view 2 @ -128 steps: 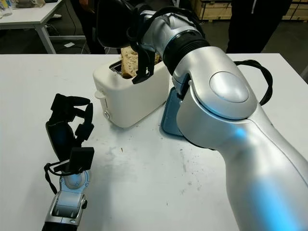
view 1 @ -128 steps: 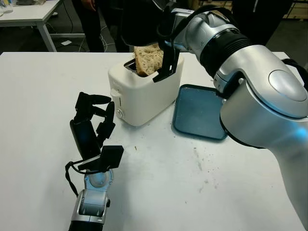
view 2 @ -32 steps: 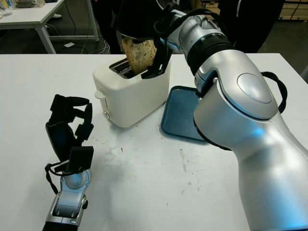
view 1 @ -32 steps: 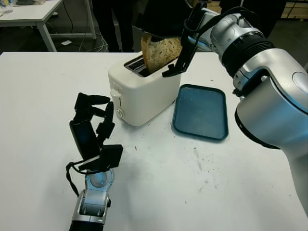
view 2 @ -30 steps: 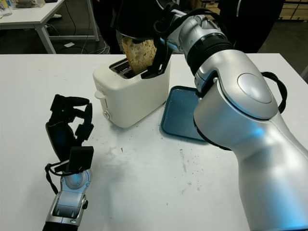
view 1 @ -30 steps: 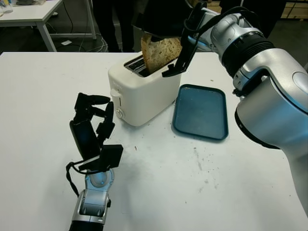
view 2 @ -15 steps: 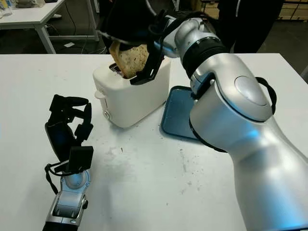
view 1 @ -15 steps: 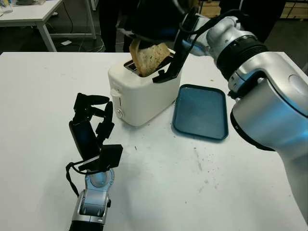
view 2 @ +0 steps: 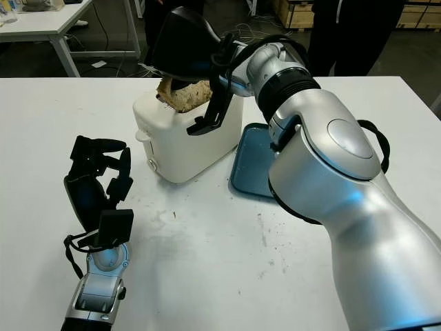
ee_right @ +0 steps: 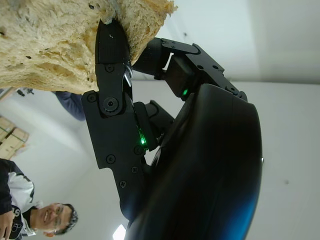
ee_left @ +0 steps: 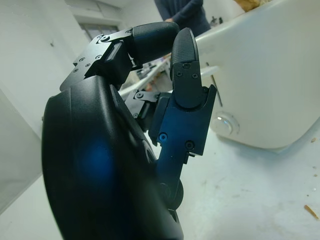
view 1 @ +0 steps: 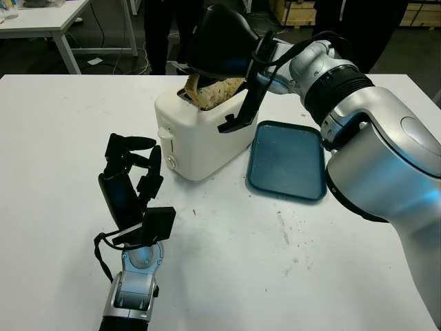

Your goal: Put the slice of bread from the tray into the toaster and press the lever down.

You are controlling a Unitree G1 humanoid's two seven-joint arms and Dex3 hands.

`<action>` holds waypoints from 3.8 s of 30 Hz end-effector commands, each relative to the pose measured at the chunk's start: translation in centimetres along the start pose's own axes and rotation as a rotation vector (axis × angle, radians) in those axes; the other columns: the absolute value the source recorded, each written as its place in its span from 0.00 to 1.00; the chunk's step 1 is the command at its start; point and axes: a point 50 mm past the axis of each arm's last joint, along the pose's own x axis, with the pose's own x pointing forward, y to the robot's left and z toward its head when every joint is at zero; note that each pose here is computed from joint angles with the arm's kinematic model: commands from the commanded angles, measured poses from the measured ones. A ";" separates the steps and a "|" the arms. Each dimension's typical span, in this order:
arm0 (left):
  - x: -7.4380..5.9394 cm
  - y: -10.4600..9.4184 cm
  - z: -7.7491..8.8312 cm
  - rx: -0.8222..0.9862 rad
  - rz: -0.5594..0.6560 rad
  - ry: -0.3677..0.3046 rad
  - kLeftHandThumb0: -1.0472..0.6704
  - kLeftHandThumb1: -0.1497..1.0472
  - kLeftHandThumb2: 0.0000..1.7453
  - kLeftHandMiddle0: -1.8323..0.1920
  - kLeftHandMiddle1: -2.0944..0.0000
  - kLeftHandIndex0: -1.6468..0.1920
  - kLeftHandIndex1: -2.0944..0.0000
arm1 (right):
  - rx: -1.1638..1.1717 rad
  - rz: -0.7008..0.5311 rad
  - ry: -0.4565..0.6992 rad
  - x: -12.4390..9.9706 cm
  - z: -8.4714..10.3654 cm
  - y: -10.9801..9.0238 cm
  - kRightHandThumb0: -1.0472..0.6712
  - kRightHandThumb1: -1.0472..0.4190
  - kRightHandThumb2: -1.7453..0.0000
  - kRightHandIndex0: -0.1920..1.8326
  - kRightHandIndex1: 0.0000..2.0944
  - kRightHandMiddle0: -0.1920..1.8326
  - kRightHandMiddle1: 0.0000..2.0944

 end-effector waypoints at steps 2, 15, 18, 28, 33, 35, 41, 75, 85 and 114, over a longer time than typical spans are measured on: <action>-0.3 -0.4 0.2 -0.026 0.009 0.002 0.33 0.89 0.21 0.59 0.18 0.64 0.31 | -0.014 0.013 0.005 -0.6 -0.1 0.6 0.27 0.09 0.82 0.64 0.83 0.51 0.83; -0.3 -0.6 0.2 -0.025 0.003 0.003 0.32 0.89 0.20 0.58 0.18 0.64 0.31 | 0.177 -0.026 0.275 -0.9 -3.1 -0.5 0.31 0.09 0.83 0.62 0.83 0.47 0.83; -0.3 -0.5 0.2 -0.027 0.003 0.003 0.32 0.89 0.20 0.59 0.18 0.64 0.31 | 0.249 0.006 0.350 -1.1 -3.6 -0.3 0.30 0.09 0.78 0.63 0.83 0.47 0.83; -0.3 -0.5 0.2 -0.027 0.002 0.002 0.32 0.89 0.20 0.58 0.18 0.64 0.31 | 0.311 0.043 0.394 -2.1 -3.9 0.7 0.31 0.09 0.81 0.61 0.83 0.47 0.83; -0.3 -0.5 0.2 -0.019 0.002 0.001 0.32 0.89 0.20 0.58 0.18 0.64 0.31 | 0.296 0.100 0.373 -2.3 -3.5 1.3 0.30 0.09 0.81 0.63 0.83 0.47 0.83; -0.3 -0.5 0.2 -0.017 0.003 -0.001 0.32 0.89 0.20 0.58 0.18 0.64 0.31 | 0.306 0.123 0.366 -2.5 -3.3 1.6 0.30 0.09 0.81 0.63 0.83 0.46 0.83; -0.3 -0.5 0.2 -0.019 0.001 -0.004 0.32 0.89 0.20 0.58 0.18 0.64 0.31 | 0.271 0.147 0.326 -2.8 -2.8 2.2 0.30 0.09 0.85 0.63 0.83 0.47 0.80; 1.2 0.4 -0.1 0.060 -0.070 -0.043 0.33 0.89 0.20 0.60 0.17 0.64 0.31 | 1.844 -0.582 0.991 -15.9 1.6 11.1 0.39 0.09 0.86 0.55 0.26 0.55 0.06; 5.2 1.7 0.4 0.277 -0.225 -0.166 0.36 0.89 0.19 0.58 0.21 0.61 0.42 | 1.959 -0.606 1.252 -23.0 13.0 10.4 0.34 0.09 0.81 0.66 0.20 0.63 0.03; 11.5 1.2 2.0 0.802 -0.641 -0.297 0.44 0.89 0.01 0.42 0.48 0.28 0.88 | 1.805 -0.671 1.292 -21.5 11.5 7.8 0.30 0.09 0.84 0.45 0.81 0.48 0.51</action>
